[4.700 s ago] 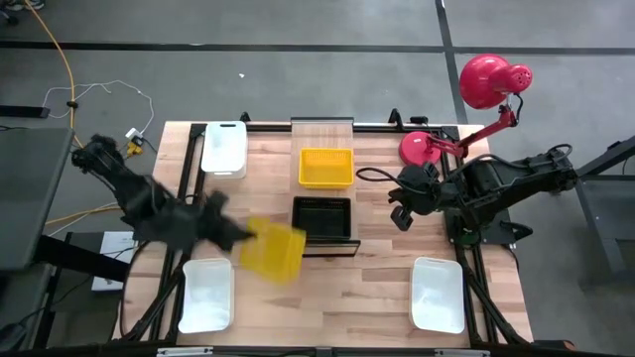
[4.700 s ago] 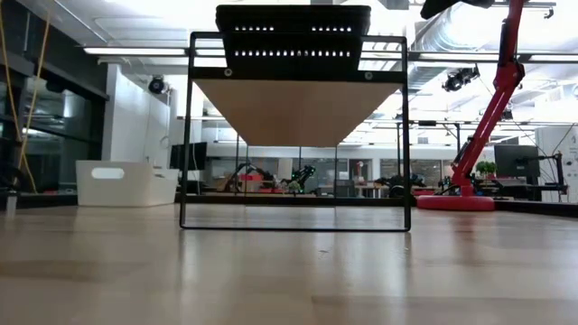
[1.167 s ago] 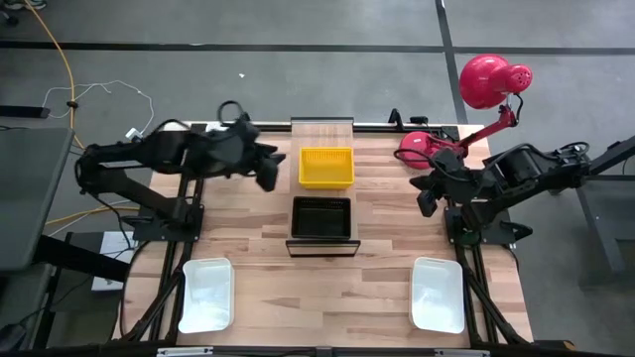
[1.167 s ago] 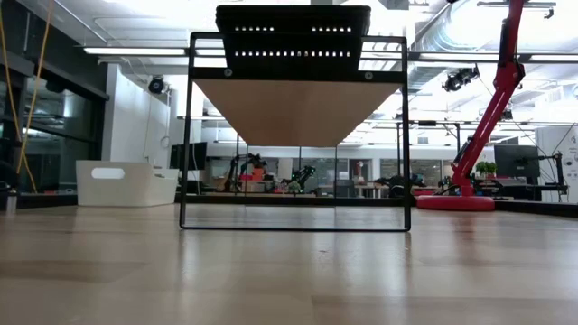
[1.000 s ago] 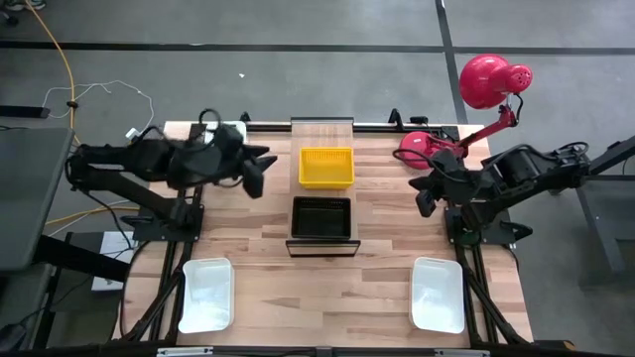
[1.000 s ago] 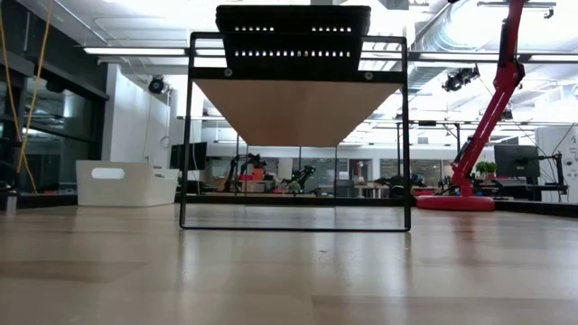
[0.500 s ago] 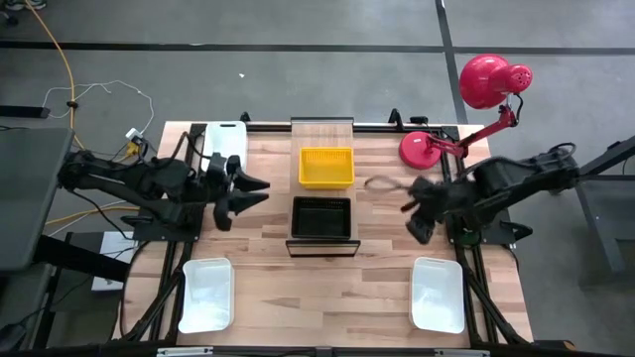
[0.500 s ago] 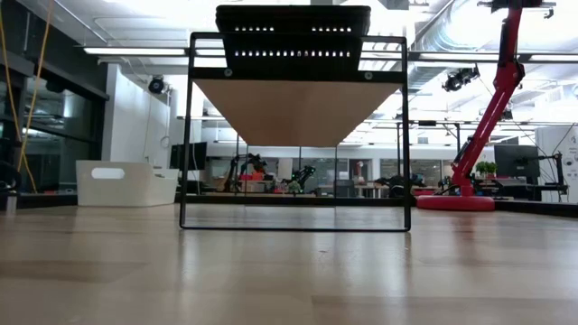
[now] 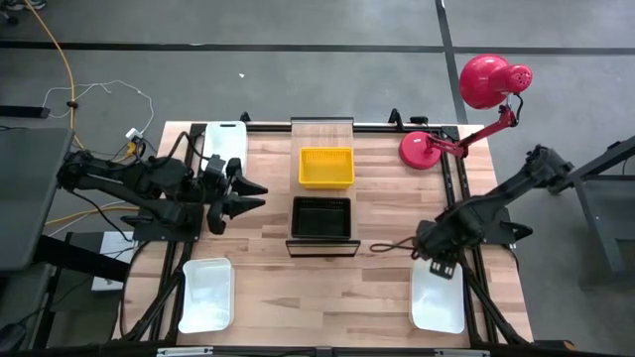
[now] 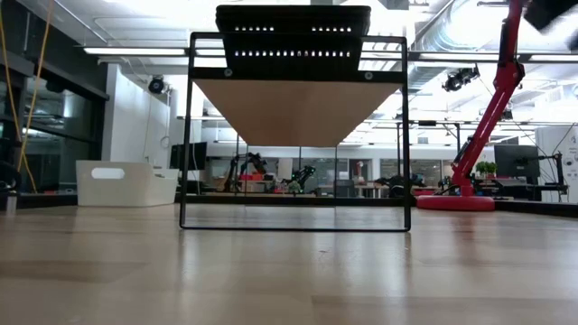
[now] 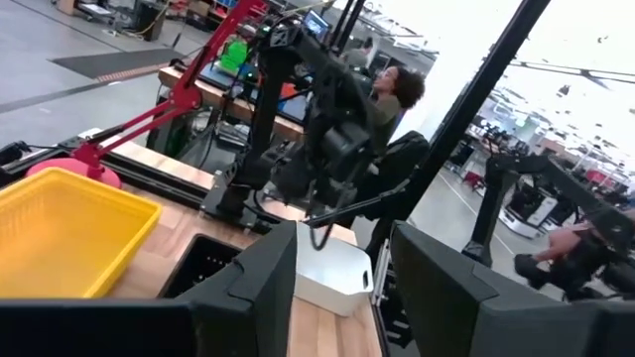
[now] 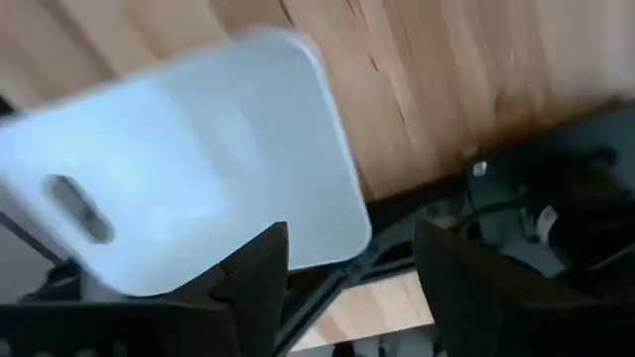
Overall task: Stack baskets on shelf by color
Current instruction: Put the bottom right white bin on the shelf
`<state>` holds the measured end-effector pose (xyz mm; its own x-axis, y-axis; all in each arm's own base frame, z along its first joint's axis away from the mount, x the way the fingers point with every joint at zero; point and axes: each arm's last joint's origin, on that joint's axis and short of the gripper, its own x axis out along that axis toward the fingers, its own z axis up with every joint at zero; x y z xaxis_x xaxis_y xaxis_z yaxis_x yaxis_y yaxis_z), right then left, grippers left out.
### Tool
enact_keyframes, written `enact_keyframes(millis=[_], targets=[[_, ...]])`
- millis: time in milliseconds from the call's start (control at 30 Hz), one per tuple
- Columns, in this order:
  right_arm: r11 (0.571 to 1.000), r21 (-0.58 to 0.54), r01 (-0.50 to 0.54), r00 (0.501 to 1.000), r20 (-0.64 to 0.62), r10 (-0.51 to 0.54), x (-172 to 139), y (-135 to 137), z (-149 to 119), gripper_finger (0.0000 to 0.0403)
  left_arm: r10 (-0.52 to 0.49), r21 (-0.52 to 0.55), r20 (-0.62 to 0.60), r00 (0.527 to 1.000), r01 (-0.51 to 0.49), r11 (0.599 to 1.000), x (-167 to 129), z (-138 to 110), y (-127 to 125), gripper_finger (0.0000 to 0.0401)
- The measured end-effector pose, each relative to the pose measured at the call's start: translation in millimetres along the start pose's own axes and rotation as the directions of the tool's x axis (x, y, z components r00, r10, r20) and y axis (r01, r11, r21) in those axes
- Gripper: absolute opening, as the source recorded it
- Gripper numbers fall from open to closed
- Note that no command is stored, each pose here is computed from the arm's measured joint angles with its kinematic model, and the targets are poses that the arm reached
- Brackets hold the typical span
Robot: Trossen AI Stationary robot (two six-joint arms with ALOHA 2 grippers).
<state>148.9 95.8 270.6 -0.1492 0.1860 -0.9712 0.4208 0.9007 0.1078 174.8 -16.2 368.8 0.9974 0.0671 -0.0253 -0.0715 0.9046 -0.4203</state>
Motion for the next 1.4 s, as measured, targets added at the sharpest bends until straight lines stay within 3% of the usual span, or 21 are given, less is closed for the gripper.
enact_keyframes(millis=[133,233,600,900,1033,1167,1333,1400], targets=[[0.993,0.064,-0.102,0.992,0.076,0.097,24.9,-13.5,-1.7,0.0204,0.008,0.022,0.004,1.000,-0.008,1.000,0.0,0.1,0.3,0.0154],[0.982,0.029,-0.185,0.977,0.111,0.181,38.9,-12.9,0.7,0.0204,0.023,0.029,0.009,1.000,-0.023,0.999,0.0,0.1,0.7,0.0154],[0.998,0.044,-0.034,0.995,0.092,0.030,85.4,-21.0,-3.2,0.0204,0.033,-0.001,0.005,0.999,-0.033,0.999,2.2,-1.1,0.9,0.0154],[1.000,0.015,-0.002,0.997,0.083,0.001,105.3,-15.0,-6.5,0.0202,0.066,-0.024,0.021,0.998,-0.066,0.998,2.2,-0.6,1.8,0.0154],[0.999,0.037,0.030,0.997,0.069,-0.033,111.9,-12.4,-4.8,0.0153,0.078,-0.020,0.027,0.997,-0.078,0.997,2.2,-0.4,2.2,0.0154],[0.998,0.040,-0.042,0.998,0.039,0.040,114.7,-4.7,-1.9,0.0027,0.060,-0.058,0.044,0.997,-0.057,0.997,-4.4,3.3,1.5,0.0154],[0.971,-0.001,-0.241,0.969,0.051,0.241,88.6,15.3,1.8,0.0007,-0.039,-0.032,0.095,0.995,0.042,0.999,-28.3,15.4,-1.1,0.0154],[0.936,-0.057,-0.346,0.934,0.077,0.350,64.9,25.4,1.5,0.0005,-0.077,-0.019,0.125,0.989,0.080,0.997,-40.7,20.6,-1.7,0.0154]])
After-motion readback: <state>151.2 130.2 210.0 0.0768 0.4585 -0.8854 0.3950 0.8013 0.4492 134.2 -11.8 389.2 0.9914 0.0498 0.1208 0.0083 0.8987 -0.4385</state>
